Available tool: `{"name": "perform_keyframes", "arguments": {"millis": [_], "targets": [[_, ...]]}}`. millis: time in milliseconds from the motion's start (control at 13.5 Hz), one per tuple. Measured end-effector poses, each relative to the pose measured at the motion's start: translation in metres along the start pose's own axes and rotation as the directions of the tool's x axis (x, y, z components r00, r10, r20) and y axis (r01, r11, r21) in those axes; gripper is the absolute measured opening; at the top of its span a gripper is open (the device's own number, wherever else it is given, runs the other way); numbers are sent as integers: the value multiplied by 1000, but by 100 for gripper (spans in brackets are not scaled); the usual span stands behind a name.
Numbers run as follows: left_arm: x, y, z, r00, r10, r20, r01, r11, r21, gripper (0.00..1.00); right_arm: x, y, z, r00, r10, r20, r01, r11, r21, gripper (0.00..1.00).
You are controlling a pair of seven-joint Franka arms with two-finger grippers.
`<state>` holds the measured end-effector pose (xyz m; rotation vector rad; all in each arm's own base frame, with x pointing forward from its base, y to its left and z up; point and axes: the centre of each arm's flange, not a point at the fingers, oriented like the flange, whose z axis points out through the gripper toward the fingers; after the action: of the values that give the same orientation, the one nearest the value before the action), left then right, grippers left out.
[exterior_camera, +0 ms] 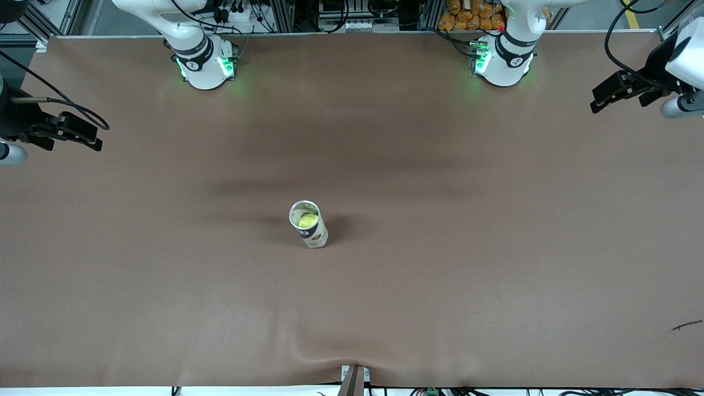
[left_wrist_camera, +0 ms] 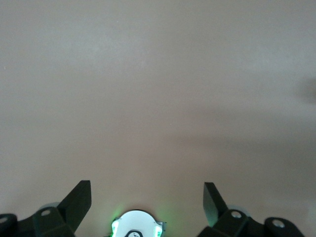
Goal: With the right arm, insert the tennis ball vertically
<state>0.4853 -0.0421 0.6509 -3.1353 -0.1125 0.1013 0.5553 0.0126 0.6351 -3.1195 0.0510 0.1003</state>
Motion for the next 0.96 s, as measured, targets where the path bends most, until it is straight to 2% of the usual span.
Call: {"name": "perform_keyframes", "arguments": {"millis": [445, 964], "targets": [[6, -5, -5, 994, 78, -77, -79, 997, -6, 100, 0, 0, 0, 1000, 0, 0, 0, 1000, 0, 100], [21, -6, -4, 990, 101, -93, -102, 995, -8, 100, 0, 0, 0, 1000, 0, 0, 0, 1000, 0, 100]]}}
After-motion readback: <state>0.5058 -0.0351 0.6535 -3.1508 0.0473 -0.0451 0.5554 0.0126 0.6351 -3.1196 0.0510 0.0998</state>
